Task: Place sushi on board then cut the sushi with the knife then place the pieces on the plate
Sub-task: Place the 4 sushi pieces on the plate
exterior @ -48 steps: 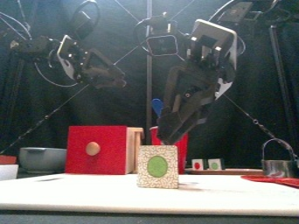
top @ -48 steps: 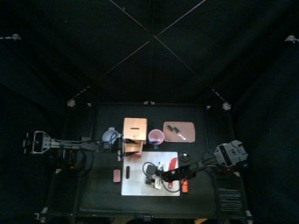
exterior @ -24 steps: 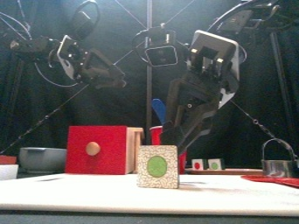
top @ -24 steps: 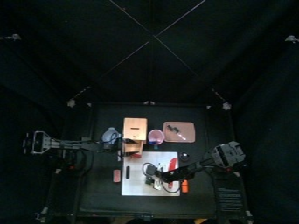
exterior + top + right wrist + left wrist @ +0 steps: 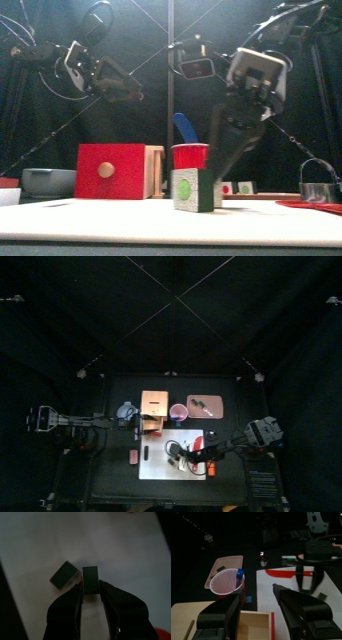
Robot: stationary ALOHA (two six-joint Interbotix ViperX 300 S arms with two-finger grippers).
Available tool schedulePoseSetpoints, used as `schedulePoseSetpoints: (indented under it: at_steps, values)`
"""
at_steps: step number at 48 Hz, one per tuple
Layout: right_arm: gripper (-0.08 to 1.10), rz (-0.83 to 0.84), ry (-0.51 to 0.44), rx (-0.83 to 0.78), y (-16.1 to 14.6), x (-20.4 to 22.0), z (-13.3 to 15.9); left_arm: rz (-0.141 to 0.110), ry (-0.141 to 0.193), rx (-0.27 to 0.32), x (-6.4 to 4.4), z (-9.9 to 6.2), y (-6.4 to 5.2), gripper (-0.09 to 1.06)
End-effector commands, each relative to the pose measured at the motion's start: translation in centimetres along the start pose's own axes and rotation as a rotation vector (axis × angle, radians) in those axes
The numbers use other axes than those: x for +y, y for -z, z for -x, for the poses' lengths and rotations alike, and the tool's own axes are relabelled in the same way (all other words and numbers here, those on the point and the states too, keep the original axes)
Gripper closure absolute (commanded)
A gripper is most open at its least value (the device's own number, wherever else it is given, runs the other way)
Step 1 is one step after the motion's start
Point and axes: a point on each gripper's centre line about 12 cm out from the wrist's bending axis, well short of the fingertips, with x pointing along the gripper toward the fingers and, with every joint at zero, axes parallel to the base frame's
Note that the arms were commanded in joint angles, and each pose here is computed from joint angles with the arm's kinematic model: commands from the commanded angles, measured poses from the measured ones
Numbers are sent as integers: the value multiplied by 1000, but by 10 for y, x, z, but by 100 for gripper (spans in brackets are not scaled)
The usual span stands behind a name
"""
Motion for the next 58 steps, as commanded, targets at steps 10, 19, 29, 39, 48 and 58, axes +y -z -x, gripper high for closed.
schedulePoseSetpoints:
  at_steps: [10,19,29,39,48,58]
  values:
    - [43,-139,-26,-111,-5,-61,48,3,-11,-26,3,0,-7,11]
    - [43,-164,-21,-140,-8,-73,54,5,-18,-21,6,1,-5,11]
    - [43,-194,-35,-225,-23,-82,81,11,-23,-14,6,2,-3,11]
    - [43,-203,-6,-193,-9,-89,80,13,-28,-7,8,1,0,11]
    - [43,-235,162,-207,4,-128,100,13,-27,-4,8,2,1,11]
    - [43,-298,293,-250,26,-175,112,13,-27,-4,8,2,1,11]
